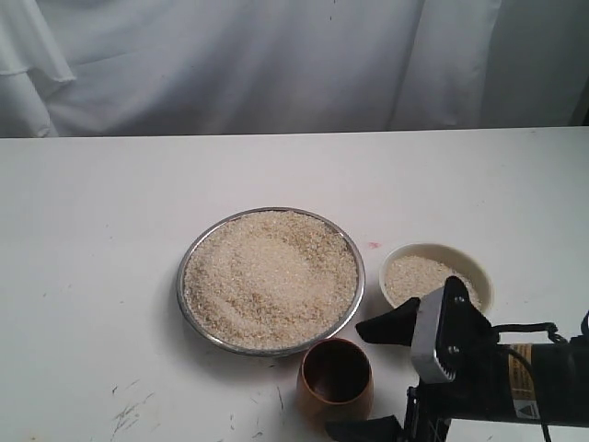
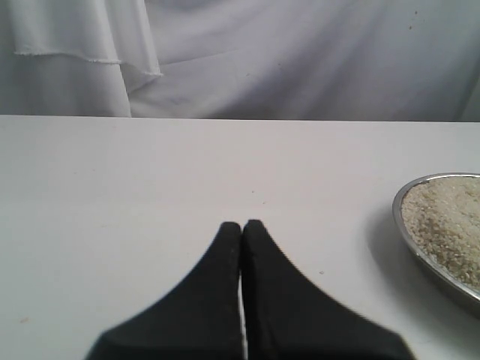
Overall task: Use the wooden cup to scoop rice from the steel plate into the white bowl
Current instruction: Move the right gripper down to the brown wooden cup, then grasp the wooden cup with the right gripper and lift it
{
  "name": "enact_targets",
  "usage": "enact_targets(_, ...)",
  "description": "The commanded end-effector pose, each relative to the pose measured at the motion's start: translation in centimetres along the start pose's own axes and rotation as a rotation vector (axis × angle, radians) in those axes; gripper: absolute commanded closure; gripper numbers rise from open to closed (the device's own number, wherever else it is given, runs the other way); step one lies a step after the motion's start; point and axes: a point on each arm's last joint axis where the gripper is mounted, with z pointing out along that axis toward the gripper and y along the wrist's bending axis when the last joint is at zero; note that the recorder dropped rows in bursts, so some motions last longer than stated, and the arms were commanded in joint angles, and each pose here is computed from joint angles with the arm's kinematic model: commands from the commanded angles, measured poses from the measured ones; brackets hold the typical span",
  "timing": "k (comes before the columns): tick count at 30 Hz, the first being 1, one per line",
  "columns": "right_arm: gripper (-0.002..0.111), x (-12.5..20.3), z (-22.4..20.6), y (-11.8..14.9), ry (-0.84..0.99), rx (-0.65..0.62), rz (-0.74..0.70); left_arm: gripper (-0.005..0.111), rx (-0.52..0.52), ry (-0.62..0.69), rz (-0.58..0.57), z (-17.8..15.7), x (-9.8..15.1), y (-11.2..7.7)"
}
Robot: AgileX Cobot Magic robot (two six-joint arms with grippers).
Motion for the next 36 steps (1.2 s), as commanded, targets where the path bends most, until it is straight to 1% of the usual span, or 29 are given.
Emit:
enact_targets(1,0.003,-0.2,0.6,0.0,0.017,0.052,-0.017,0.107,0.002,-0.007,-0.004,0.0,0.1,0.0)
enact_targets(5,0.003,0.0,1.0,0.1,0.054,0.075,-0.008,0.107,0.002,-0.007,-0.004,0.0,0.1,0.0)
enact_targets(8,0.003,-0.1,1.1,0.0,0.049,0.112,-0.002,0.107,0.002,-0.007,-0.004,0.0,0.1,0.0)
enact_targets(11,0.004,-0.3,1.3,0.1,0.040,0.121,-0.012,0.107,0.002,-0.007,-0.004,0.0,0.1,0.0)
enact_targets(19,0.020,-0.4,2.2,1.0,0.099,0.106,-0.025,0.107,0.002,-0.007,-0.004,0.0,0.1,0.0)
enact_targets(25,0.029,-0.1,2.4,0.9,0.130,0.160,0.080,0.107,0.002,-0.007,-0.004,0.0,0.1,0.0)
enact_targets(29,0.038,-0.3,2.3,1.0,0.122,0.159,0.087,0.107,0.002,-0.007,-0.004,0.0,0.1,0.0)
enact_targets(34,0.056,-0.7,2.3,1.2,0.084,0.133,0.063,0.107,0.002,-0.007,-0.004,0.0,0.1,0.0)
enact_targets(35,0.065,-0.8,2.3,1.2,0.072,0.131,0.062,0.107,0.002,-0.007,-0.004,0.0,0.1,0.0)
enact_targets(36,0.070,-0.9,2.3,1.2,0.070,0.131,0.062,0.107,0.002,-0.007,-0.004,0.0,0.1,0.0)
